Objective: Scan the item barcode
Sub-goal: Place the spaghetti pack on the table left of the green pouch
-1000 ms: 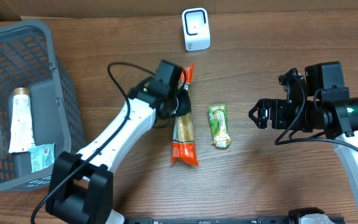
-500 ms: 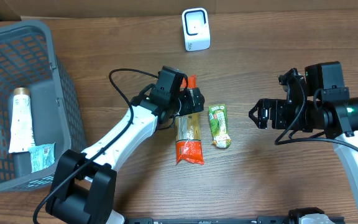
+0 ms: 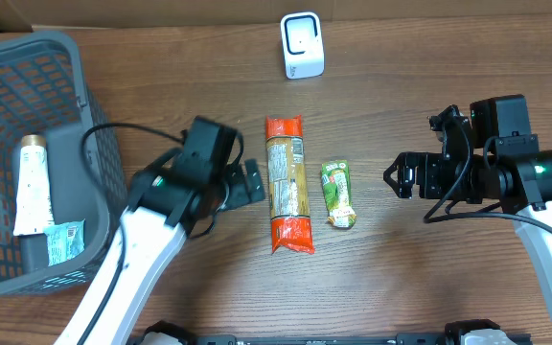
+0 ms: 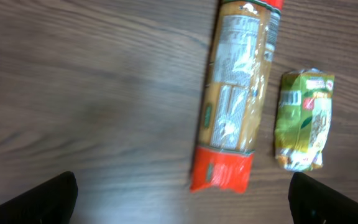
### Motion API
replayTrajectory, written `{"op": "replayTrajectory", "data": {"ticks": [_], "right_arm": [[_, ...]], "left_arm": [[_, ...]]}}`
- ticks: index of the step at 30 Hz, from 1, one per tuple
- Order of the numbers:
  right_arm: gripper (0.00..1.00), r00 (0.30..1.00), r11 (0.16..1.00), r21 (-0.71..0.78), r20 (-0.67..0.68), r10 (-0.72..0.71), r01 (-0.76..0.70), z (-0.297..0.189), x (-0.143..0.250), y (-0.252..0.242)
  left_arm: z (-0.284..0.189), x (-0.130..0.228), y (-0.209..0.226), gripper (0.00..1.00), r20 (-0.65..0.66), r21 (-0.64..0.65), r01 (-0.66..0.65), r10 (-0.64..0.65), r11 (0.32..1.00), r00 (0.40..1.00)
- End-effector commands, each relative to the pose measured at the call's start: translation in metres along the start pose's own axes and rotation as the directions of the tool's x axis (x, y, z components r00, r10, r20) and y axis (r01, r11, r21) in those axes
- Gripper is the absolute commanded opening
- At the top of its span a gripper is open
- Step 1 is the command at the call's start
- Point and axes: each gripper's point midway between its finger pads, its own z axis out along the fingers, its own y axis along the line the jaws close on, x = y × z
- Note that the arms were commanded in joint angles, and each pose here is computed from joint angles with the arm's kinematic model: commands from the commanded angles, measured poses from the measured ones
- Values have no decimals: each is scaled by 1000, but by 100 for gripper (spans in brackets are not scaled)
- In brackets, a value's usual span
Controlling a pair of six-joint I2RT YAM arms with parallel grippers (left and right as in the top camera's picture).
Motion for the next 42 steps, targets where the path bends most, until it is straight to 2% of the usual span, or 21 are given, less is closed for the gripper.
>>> {"op": "replayTrajectory", "data": {"ticks": [1,6,14,25,31,35,39,42], "right_arm": [[100,1000,1000,-5,9,-10,10,-2,-2,3],[100,1000,1000,-5,9,-10,10,-2,-2,3],[100,1000,1000,-5,7,-9,9,-2,-1,3],[100,1000,1000,-4,1,-7,7,-2,0,2],[100,1000,1000,-5,11,-11,11,-2,-2,3],[100,1000,1000,-5,11,-11,11,-2,-2,3],[100,1000,1000,-5,8,-9,10,-2,-2,3],[100,1000,1000,-4,5,-8,8,-2,-1,3]], "left_arm": [[-28,-7,14,100,95,-30,-43,46,999,994],[-43,6,37,100,79,-95,-98,106,991,991],[-57,4,82,99,79,-193,-87,104,977,991],[-71,1,164,100,92,-329,138,-114,934,989],[-67,-6,155,100,83,-235,80,-62,969,995],[-67,-18,132,99,115,-109,17,-4,994,993],[-95,-41,104,100,217,18,-25,21,1000,976],[-139,-66,90,100,348,43,-54,36,998,937]]}}
